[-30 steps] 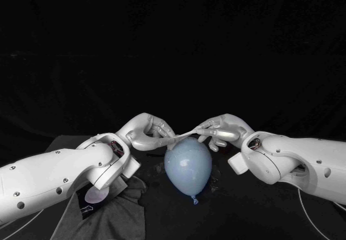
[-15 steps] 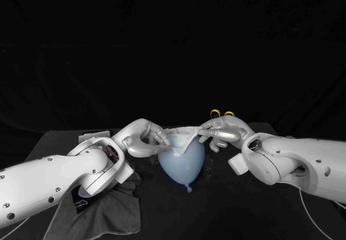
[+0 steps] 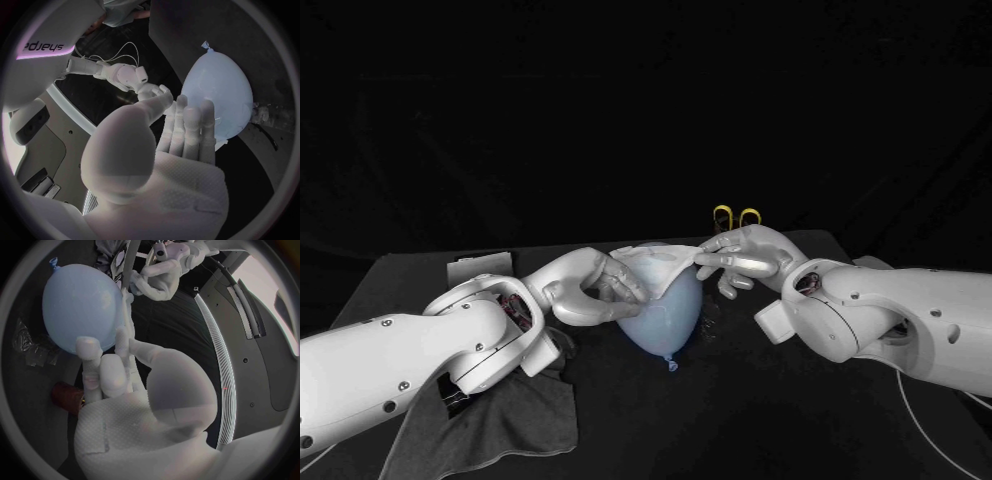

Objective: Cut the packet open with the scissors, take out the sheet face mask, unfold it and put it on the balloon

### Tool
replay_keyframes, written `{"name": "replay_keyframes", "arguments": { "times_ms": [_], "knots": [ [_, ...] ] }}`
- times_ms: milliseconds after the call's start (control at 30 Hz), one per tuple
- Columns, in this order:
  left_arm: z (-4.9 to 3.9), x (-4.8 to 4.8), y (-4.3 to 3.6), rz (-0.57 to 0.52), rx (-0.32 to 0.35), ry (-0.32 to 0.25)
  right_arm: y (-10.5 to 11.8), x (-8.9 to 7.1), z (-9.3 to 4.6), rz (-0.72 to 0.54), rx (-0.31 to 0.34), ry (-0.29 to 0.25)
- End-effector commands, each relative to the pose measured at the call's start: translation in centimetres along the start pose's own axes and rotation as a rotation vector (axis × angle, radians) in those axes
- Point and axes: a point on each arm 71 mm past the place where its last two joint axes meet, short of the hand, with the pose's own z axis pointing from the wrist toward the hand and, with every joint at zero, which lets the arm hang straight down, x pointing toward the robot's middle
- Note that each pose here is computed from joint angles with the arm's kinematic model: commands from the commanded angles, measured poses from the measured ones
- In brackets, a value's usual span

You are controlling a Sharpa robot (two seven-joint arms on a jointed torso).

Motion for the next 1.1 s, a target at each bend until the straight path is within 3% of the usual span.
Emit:
{"name": "replay_keyframes", "arguments": {
  "times_ms": [33, 300, 433, 567, 700, 867, 967, 1100],
  "knots": [
    [-0.16, 0.37, 0.17, -0.002, -0.006, 0.058, -0.1, 0.1, 0.0, -0.013, 0.006, 0.019],
    [-1.03, -1.30, 0.67, -0.062, 0.014, -0.059, 0.0, 0.2, 0.2, -0.009, -0.021, 0.016],
    [-1.31, -2.67, 0.77, -0.095, 0.030, -0.119, 0.2, 0.3, 0.3, -0.010, -0.043, 0.017],
    [-1.18, -4.46, 0.35, -0.102, 0.063, -0.166, 0.4, 0.5, 0.4, -0.031, -0.076, 0.022],
    [-0.44, -6.32, -0.51, -0.082, 0.100, -0.199, 0.8, 0.7, 0.5, -0.072, -0.119, 0.027],
    [1.23, -8.39, -1.43, -0.028, 0.131, -0.214, 1.3, 0.8, 0.5, -0.127, -0.188, 0.020],
    [2.57, -9.04, -1.62, 0.012, 0.136, -0.201, 1.7, 1.1, 0.4, -0.164, -0.228, 0.027],
    [4.32, -9.16, -1.61, 0.059, 0.131, -0.156, 2.3, 1.5, 0.4, -0.213, -0.267, 0.054]
  ]
}}
